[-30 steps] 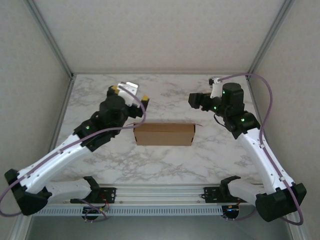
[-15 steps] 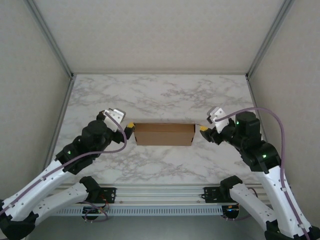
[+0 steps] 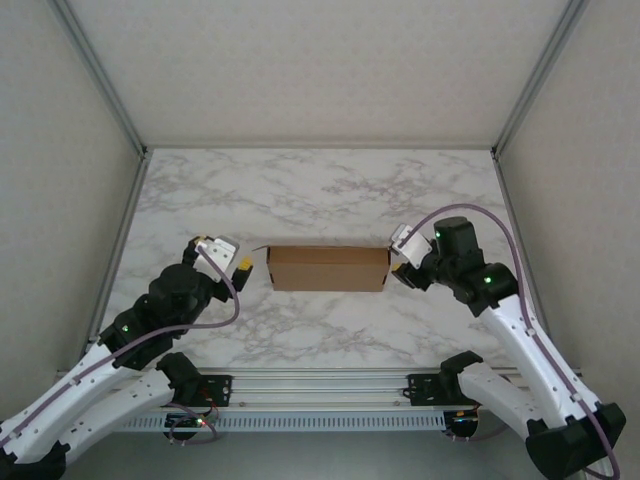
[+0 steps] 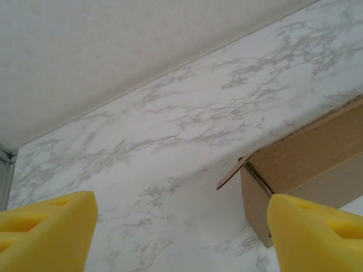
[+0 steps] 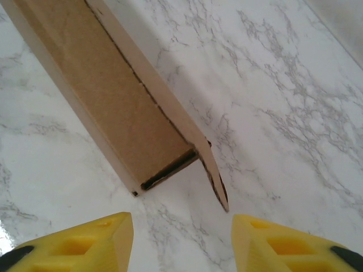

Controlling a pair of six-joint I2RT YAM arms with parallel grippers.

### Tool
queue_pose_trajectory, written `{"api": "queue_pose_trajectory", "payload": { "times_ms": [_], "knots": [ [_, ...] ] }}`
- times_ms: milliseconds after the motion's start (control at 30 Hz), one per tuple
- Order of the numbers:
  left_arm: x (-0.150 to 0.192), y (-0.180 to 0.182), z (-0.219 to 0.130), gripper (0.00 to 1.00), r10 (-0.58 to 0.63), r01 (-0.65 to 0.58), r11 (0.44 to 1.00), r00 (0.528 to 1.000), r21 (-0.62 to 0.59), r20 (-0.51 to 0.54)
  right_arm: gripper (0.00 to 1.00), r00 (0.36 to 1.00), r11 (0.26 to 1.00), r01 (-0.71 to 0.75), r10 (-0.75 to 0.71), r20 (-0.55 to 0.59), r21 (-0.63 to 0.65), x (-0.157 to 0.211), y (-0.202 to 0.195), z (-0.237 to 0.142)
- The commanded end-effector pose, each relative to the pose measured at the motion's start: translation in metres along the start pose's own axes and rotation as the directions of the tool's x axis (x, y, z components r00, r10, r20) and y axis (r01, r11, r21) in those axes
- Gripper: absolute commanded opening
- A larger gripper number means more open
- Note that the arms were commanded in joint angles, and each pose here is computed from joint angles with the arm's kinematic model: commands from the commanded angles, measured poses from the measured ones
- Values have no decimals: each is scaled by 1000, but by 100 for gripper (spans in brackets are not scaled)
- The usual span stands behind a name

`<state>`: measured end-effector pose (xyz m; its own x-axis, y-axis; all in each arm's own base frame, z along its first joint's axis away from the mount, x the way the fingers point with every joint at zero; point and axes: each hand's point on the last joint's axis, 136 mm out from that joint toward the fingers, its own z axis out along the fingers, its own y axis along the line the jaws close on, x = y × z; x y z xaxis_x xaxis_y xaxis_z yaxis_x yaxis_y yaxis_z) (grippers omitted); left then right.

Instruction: Fold the paper box

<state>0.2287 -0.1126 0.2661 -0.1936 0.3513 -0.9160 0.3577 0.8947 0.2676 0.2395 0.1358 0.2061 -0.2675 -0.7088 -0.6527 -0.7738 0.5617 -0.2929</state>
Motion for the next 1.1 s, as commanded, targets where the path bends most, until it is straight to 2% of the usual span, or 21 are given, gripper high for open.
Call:
{"api": "queue_pose_trajectory", "payload": {
  "times_ms": [0,233,333,600,767,933,1067],
  "knots": [
    [5,-7,1,69,60,-60,998,998,18,9,48,1000,999,20,-21,14,36,-8,-13,11],
    [17,-17,6,70,148,-148,989,989,26,-10,46,1000,999,8,-8,1,47,-9,-22,19],
    [24,-22,13,65,181,-180,983,983,26,-29,44,1000,999,-10,10,13,48,-10,-22,19],
    [24,-33,40,66,245,-242,969,964,40,-103,42,999,994,-37,34,28,102,-11,-30,16],
    [25,-28,59,65,212,-210,977,964,32,-158,42,998,990,-47,42,37,130,-8,-32,14],
    [13,-27,59,63,182,-179,983,975,35,-126,42,998,991,-54,48,50,126,-8,-29,14],
    [4,-22,53,63,200,-198,980,973,29,-118,42,997,992,-54,48,53,117,-8,-27,15]
  ]
}}
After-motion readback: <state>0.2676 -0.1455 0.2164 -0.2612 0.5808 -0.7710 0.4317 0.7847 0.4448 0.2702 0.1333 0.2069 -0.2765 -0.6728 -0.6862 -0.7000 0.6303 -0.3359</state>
